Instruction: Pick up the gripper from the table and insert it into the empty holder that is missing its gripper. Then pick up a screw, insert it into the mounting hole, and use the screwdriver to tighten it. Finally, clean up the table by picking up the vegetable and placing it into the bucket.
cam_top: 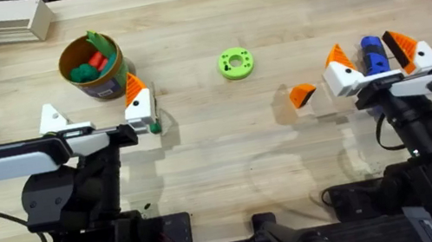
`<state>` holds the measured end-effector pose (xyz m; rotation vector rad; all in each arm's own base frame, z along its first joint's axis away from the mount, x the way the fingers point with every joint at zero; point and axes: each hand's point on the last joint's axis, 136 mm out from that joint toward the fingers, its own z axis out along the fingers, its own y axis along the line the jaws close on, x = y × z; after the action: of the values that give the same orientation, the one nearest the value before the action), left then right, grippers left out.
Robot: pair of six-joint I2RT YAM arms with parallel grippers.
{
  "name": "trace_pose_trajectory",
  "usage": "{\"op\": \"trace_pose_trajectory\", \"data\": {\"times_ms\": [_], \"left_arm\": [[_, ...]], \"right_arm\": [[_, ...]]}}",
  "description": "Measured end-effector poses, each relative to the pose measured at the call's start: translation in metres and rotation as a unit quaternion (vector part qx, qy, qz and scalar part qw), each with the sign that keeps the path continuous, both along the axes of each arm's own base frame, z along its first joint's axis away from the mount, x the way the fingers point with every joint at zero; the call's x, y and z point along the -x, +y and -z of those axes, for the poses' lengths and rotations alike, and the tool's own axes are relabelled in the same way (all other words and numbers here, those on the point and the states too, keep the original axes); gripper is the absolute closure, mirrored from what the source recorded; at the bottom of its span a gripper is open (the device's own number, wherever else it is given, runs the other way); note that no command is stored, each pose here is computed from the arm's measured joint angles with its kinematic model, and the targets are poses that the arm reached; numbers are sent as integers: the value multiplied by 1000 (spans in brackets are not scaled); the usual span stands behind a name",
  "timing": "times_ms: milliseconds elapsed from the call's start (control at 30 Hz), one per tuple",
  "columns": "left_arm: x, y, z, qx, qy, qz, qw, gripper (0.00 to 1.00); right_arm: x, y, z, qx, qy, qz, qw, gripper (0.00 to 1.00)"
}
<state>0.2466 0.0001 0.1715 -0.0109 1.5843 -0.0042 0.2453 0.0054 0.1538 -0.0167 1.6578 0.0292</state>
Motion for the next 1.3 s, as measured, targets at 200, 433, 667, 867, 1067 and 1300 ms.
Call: {"op": "trace_pose_trajectory", "data": {"times_ms": [200, 433, 667, 867, 1067, 1300], "left_arm": [[0, 0, -1, 0, -1, 0, 1000, 14], [1, 0, -9, 0, -10, 0, 1000, 14], [28, -3, -83, 8, 59, 10, 998, 14], [20, -11, -110, 26, 242, 26, 969, 14], [-4, -19, -92, 47, 320, 42, 945, 11], [-14, -27, -73, 62, 360, 59, 929, 926]], "right_arm": [[0, 0, 1, 0, 3, 0, 1000, 19], [1, 0, 3, 0, 12, 1, 1000, 18], [34, 0, -42, 1, 123, 0, 992, 18], [35, 0, -106, 0, 172, -1, 985, 17], [30, 0, -103, 1, 193, -2, 981, 17], [30, 0, -103, 1, 193, -2, 981, 17]]}}
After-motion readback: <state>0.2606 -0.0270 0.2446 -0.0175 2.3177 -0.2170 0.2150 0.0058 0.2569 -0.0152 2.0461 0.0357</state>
